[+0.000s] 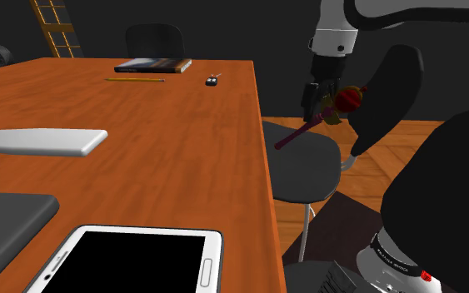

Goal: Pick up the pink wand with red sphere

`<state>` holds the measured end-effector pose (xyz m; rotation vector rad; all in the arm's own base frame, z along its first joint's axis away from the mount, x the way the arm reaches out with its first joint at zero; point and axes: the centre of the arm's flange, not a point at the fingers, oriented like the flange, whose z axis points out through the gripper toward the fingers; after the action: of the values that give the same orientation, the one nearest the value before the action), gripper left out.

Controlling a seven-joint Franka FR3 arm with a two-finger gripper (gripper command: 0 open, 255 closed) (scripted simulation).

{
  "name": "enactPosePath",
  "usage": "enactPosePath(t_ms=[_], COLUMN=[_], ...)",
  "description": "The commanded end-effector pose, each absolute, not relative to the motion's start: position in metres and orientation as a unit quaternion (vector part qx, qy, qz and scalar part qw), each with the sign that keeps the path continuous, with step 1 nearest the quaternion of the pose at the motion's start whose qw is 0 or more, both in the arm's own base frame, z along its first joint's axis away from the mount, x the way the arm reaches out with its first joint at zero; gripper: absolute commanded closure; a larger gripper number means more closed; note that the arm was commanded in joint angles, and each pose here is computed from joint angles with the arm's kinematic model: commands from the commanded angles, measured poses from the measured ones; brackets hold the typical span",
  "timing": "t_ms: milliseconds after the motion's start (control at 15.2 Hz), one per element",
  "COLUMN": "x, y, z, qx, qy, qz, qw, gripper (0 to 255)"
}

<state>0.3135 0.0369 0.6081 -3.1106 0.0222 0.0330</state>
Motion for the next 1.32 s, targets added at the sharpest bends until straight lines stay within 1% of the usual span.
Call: enactPosePath(t_ms=[0, 660, 1254], x=[0.314, 0.283, 0.283], y=[0.037, 0.040, 0.041], z=[0.608, 0.721, 0.682], qx=[-1.000, -0.980, -0.980], qy=[0.007, 0.162, 0.164], qz=[0.011, 0.114, 0.115], qw=[0.015, 0.002, 0.001], gripper=[0, 0, 0])
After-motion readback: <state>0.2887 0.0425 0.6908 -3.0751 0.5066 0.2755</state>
